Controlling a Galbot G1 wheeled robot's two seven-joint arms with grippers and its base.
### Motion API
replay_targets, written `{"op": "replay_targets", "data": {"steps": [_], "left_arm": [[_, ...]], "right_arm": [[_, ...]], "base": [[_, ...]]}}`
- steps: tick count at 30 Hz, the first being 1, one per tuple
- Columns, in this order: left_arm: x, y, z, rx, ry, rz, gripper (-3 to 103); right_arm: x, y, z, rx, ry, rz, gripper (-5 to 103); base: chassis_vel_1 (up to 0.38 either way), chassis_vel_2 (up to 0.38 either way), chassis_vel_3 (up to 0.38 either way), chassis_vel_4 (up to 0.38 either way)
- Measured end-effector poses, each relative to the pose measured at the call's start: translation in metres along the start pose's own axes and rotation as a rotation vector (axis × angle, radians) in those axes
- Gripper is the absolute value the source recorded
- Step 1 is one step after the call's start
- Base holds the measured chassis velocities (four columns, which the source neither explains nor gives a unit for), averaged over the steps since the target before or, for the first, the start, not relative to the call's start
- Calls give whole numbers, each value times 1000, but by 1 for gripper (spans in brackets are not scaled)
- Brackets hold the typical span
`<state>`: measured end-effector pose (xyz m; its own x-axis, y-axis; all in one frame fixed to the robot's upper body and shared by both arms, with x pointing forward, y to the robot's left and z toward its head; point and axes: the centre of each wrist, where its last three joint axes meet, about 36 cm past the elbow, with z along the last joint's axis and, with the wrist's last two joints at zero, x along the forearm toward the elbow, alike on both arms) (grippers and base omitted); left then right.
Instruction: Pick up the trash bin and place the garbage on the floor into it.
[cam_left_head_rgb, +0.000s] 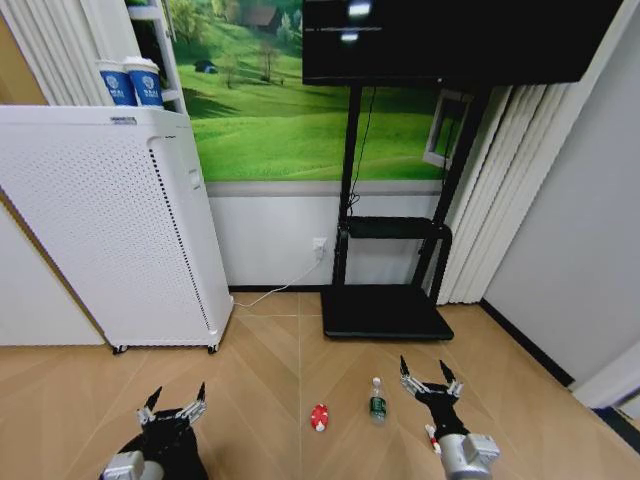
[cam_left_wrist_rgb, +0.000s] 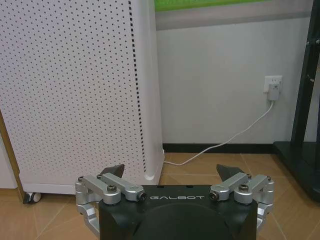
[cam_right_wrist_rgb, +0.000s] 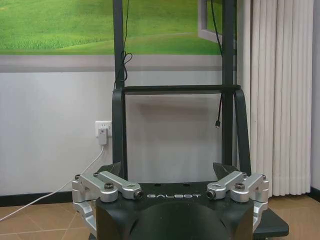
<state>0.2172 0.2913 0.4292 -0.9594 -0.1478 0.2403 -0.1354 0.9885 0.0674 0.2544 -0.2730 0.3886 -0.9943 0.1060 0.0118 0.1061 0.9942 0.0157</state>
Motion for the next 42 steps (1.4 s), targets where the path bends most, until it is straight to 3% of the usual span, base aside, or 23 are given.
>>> {"op": "replay_targets", "data": {"steps": [7, 10, 14, 16, 17, 19, 20, 22, 23, 25, 31, 42], "left_arm": [[-2, 3, -1, 8, -42, -5, 100], [8, 13, -4, -21, -18, -11, 100], [28, 32, -18, 13, 47, -73, 100], [52, 64, -42, 119, 153, -223, 100], [52, 64, -42, 119, 153, -223, 100], [72, 87, -53, 270, 290, -305, 99], [72, 87, -53, 270, 290, -305, 99], [89, 104, -45, 358, 402, -349, 99], [89, 104, -45, 358, 402, -349, 99], [102, 113, -31, 409, 478, -389, 99], [107, 106, -1, 484, 560, -409, 99], [59, 78, 47, 443, 616, -345, 99]], "right_arm": [[0, 0, 1, 0, 3, 0, 100], [-1, 0, 2, -2, 3, 0, 100], [-3, -3, 3, -2, -1, 1, 100], [-10, -7, 9, -3, -9, 14, 100], [-10, -7, 9, -3, -9, 14, 100], [-16, -8, 14, -15, -11, 25, 100], [-16, -8, 14, -15, -11, 25, 100], [-24, -7, 19, -25, -11, 24, 100], [-24, -7, 19, -25, -11, 24, 100], [-31, -7, 23, -27, -6, 19, 100], [-42, -9, 31, -37, 4, 21, 100], [-39, -15, 35, -27, 8, 23, 100]], "base": [[0, 0, 0, 0], [0, 0, 0, 0], [0, 0, 0, 0], [0, 0, 0, 0], [0, 0, 0, 0], [0, 0, 0, 0], [0, 0, 0, 0], [0, 0, 0, 0], [0, 0, 0, 0], [0, 0, 0, 0], [0, 0, 0, 0], [0, 0, 0, 0]]}}
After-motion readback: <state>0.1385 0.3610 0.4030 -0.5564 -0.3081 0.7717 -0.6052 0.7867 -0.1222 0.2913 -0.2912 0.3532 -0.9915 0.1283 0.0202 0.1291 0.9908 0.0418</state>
